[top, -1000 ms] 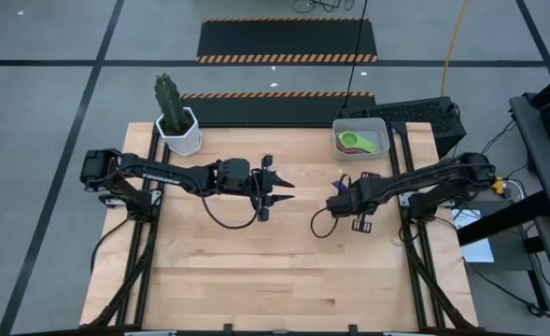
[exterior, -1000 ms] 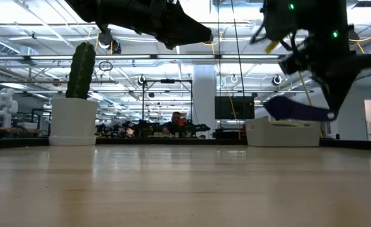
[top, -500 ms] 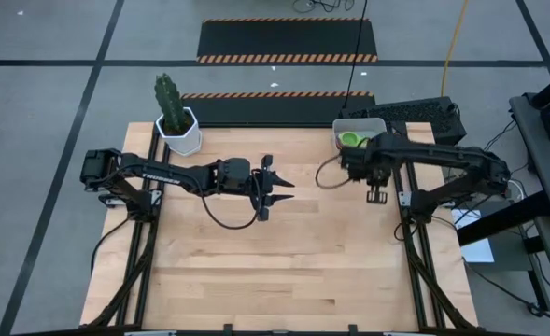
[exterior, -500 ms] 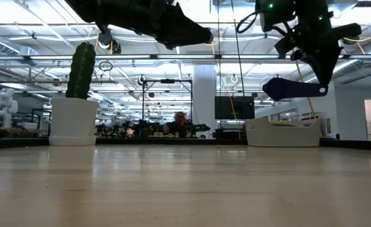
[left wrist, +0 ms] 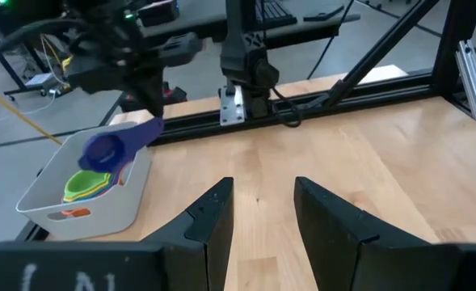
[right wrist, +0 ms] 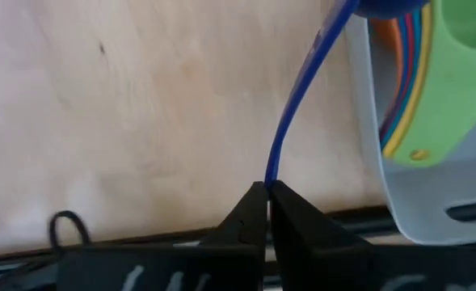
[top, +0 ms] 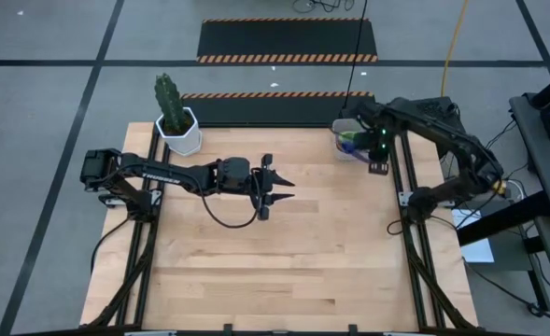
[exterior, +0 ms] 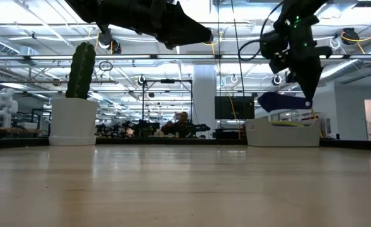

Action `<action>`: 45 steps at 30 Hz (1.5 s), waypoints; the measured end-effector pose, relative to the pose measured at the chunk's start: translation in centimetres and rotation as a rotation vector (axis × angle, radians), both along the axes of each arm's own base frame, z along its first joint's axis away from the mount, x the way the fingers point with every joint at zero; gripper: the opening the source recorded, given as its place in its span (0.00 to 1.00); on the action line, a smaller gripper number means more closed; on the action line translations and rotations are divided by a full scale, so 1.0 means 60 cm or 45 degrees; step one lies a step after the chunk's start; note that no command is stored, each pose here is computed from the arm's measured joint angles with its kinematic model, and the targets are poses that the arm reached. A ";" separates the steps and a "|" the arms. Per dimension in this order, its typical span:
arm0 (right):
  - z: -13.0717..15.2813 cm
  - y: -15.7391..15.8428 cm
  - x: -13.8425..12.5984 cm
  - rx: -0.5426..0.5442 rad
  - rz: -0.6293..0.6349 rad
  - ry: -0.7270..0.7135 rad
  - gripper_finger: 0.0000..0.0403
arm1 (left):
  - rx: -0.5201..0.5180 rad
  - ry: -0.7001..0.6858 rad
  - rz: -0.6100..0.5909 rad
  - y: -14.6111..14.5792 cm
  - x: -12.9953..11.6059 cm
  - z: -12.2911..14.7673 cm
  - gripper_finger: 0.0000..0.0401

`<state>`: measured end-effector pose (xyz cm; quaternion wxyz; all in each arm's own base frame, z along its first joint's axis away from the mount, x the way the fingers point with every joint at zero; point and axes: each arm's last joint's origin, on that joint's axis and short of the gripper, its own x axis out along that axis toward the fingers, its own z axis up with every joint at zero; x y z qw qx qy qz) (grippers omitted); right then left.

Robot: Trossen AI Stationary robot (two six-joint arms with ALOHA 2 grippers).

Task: Nest measuring cups in basket
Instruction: Stack the dark blue measuring cup on top of the green measuring cup into the gray bin

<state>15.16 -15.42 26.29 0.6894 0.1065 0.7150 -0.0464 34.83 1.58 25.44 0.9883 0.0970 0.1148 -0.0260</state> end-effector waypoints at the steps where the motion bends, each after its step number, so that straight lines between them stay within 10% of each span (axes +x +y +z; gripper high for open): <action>1: -0.002 -0.009 -0.001 0.028 -0.019 -0.016 0.00 | -0.001 0.000 0.000 0.000 0.000 0.000 0.34; 28: -0.013 -0.121 -0.023 0.302 -0.051 0.063 0.00 | -0.008 0.001 0.001 0.000 0.000 0.000 0.34; 45: -0.020 -0.152 -0.028 0.042 -0.176 0.116 0.12 | -0.008 0.003 0.000 0.000 0.000 0.000 0.34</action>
